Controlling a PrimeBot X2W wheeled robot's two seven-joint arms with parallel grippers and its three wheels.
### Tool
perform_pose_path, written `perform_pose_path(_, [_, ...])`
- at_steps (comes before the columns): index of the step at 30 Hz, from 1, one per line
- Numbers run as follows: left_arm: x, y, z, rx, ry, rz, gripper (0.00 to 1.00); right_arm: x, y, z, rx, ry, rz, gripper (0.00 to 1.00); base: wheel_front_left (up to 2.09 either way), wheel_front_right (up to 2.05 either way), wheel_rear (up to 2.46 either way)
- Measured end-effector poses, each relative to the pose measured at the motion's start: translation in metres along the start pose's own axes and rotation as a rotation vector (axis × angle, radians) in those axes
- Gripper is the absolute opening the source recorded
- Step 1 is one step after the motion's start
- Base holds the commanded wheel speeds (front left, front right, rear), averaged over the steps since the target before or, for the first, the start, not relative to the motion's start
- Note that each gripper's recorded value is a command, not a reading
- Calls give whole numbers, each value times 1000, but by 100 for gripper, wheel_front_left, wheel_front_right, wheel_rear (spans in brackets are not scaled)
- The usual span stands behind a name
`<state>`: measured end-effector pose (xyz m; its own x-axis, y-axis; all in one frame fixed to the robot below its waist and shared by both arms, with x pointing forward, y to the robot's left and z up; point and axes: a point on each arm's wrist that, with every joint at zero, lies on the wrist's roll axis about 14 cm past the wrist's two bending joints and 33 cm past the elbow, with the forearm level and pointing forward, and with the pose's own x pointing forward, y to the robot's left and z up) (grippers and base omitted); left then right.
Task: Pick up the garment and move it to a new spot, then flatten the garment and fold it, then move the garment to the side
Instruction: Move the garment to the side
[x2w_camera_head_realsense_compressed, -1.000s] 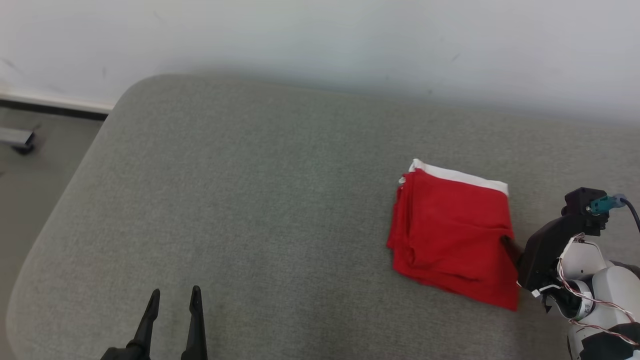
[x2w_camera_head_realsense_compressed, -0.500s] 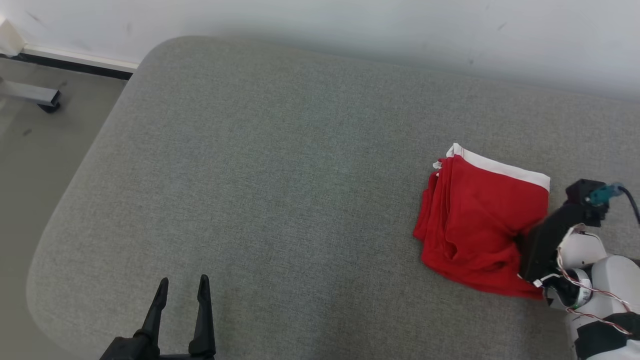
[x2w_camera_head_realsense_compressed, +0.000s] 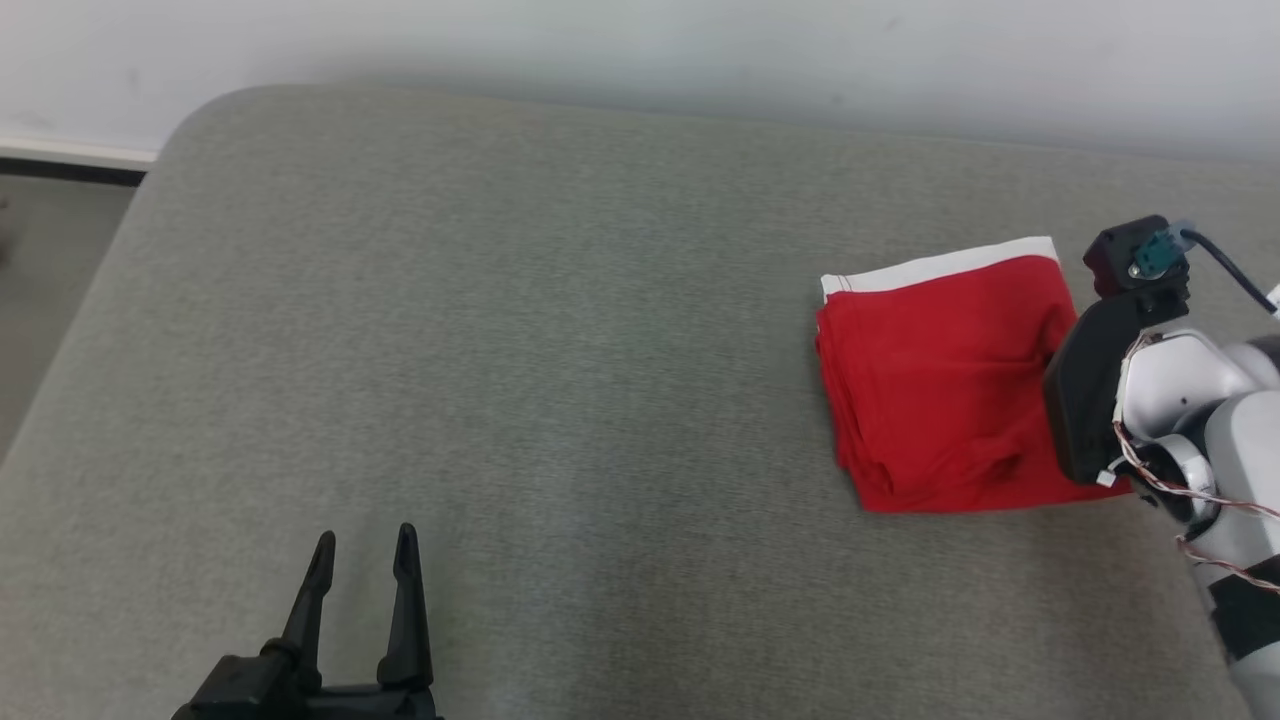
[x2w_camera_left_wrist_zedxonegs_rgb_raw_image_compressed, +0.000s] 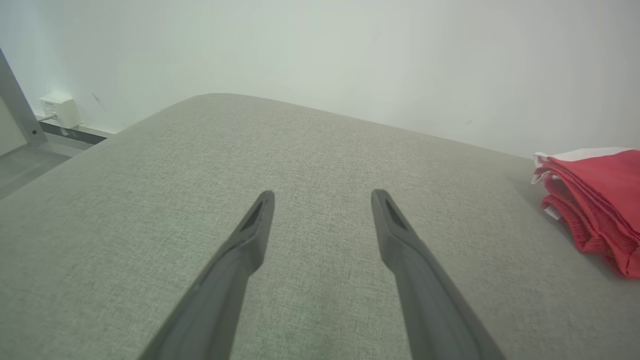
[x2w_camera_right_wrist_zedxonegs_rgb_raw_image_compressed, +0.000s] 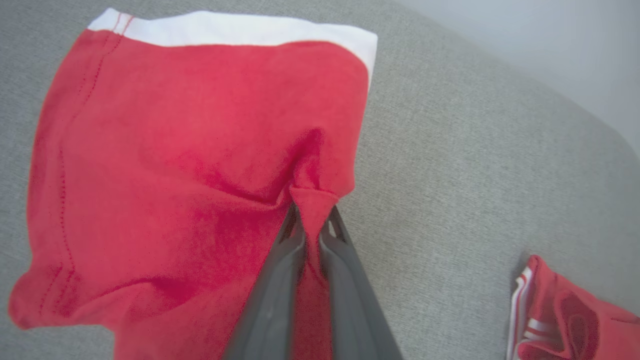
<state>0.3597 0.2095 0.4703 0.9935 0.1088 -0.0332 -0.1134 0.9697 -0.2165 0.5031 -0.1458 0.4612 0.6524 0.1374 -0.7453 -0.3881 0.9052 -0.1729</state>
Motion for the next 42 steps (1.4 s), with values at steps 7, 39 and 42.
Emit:
perform_pose_path(7, [27,-37,-2,-28,-5,-104,100,-32,-49,-6,-32,-8,-90,0,0,0,0])
perform_pose_path(39, [75,-113,-62,8,112,-358,100,-98,-216,-123,100,113,-528,0,0,0,0])
perform_pose_path(42, [78,-111,-66,24,116,-362,100,-95,-226,-133,96,120,-564,0,0,0,0])
